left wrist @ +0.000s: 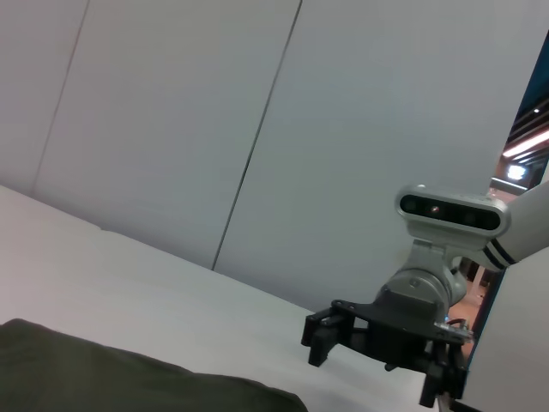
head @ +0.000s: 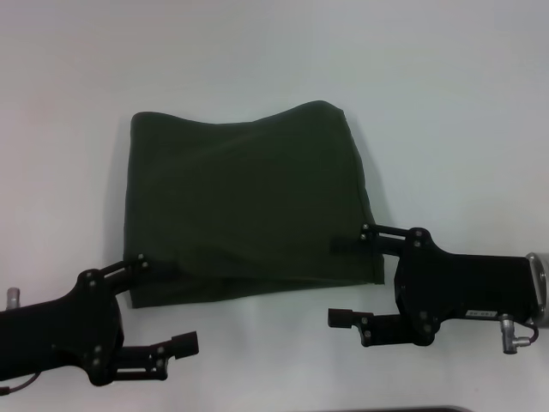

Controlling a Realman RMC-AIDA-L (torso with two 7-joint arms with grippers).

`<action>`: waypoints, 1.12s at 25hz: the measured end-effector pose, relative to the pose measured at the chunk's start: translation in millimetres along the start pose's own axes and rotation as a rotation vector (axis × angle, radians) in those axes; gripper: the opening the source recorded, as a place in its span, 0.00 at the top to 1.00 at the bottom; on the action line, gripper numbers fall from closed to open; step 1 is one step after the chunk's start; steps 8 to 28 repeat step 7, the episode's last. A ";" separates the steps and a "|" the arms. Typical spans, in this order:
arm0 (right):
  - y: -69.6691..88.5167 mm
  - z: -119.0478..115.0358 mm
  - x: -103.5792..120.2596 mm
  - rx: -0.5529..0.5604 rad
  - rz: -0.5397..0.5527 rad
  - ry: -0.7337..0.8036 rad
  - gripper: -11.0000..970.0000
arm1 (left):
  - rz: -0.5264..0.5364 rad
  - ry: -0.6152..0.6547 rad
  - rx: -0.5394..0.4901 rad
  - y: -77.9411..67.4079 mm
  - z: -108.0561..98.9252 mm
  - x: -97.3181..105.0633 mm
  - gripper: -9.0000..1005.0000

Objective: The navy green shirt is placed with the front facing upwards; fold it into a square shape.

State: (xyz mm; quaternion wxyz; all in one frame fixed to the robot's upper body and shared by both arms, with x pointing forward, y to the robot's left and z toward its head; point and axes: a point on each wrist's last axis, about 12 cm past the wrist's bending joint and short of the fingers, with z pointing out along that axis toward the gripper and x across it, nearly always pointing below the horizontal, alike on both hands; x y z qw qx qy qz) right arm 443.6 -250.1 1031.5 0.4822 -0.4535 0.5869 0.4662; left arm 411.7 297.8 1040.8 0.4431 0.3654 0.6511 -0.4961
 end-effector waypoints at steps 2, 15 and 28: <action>0.3 -0.1 0.3 0.001 0.001 0.000 0.14 | 0.004 0.000 -0.002 2.0 2.0 -1.2 0.06; 1.4 -0.7 1.2 0.004 0.004 0.000 0.14 | 0.013 -0.005 -0.006 5.7 5.2 -4.2 0.06; 1.4 -0.7 1.2 0.004 0.004 0.000 0.14 | 0.013 -0.005 -0.006 5.7 5.2 -4.2 0.06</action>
